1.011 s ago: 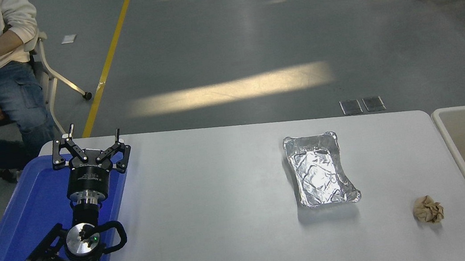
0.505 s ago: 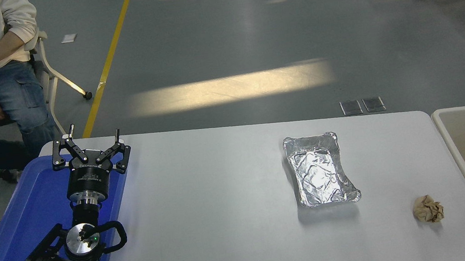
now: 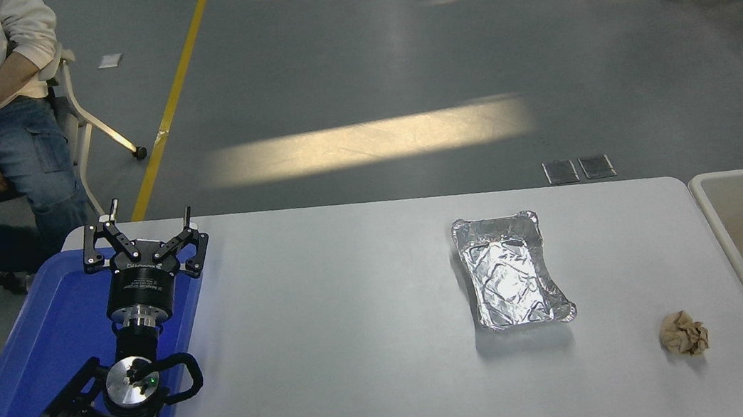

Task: Pick up paper cup place in dustbin

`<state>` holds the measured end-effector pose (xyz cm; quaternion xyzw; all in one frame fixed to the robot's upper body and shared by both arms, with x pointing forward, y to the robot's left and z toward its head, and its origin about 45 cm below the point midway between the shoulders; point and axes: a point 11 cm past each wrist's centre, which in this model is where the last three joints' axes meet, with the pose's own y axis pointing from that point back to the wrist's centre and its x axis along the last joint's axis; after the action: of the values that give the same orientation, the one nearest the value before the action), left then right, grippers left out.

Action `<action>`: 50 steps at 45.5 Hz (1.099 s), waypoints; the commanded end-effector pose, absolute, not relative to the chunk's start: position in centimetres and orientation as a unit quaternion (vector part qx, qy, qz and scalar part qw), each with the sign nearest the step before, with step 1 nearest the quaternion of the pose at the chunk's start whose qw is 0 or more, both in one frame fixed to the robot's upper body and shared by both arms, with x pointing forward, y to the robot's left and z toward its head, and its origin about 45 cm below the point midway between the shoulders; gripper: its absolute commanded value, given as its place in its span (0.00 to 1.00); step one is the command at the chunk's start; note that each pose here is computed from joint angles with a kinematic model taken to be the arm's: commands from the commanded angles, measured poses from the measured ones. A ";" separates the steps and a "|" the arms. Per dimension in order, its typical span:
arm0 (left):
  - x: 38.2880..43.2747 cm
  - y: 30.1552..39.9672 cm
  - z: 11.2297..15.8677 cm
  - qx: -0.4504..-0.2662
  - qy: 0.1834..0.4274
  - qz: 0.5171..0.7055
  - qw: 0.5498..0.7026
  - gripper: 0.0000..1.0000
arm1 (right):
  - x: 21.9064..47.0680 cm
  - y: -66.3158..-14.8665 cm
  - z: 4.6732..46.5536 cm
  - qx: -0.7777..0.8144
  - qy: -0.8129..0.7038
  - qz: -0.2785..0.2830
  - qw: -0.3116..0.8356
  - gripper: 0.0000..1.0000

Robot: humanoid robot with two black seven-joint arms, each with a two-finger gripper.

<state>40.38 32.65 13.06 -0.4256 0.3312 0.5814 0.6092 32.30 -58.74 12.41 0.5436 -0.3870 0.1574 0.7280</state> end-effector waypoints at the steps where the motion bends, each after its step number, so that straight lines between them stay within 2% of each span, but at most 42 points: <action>1: 40.38 32.66 13.06 -0.426 0.331 0.582 0.609 1.00 | 37.8 -55.6 16.0 0.574 -0.395 0.176 0.695 1.00; 11: 40.38 32.66 13.06 -0.426 0.331 0.582 0.609 1.00 | 41.6 -52.9 19.2 0.583 -0.369 0.219 0.690 1.00; 20: 40.38 32.66 13.06 -0.426 0.331 0.582 0.609 1.00 | 43.1 -49.8 20.9 0.617 -0.338 0.226 0.674 1.00; 38: 40.38 32.66 13.06 -0.426 0.331 0.582 0.609 1.00 | 43.4 -43.2 22.9 0.677 -0.263 0.235 0.646 1.00; 50: 40.38 32.66 13.06 -0.426 0.331 0.582 0.609 1.00 | 43.1 -40.0 23.2 0.687 -0.188 0.265 0.649 1.00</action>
<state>40.38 32.65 13.06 -0.4259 0.3312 0.5815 0.6089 43.43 -42.71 22.69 0.6764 -0.2461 0.2431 0.6502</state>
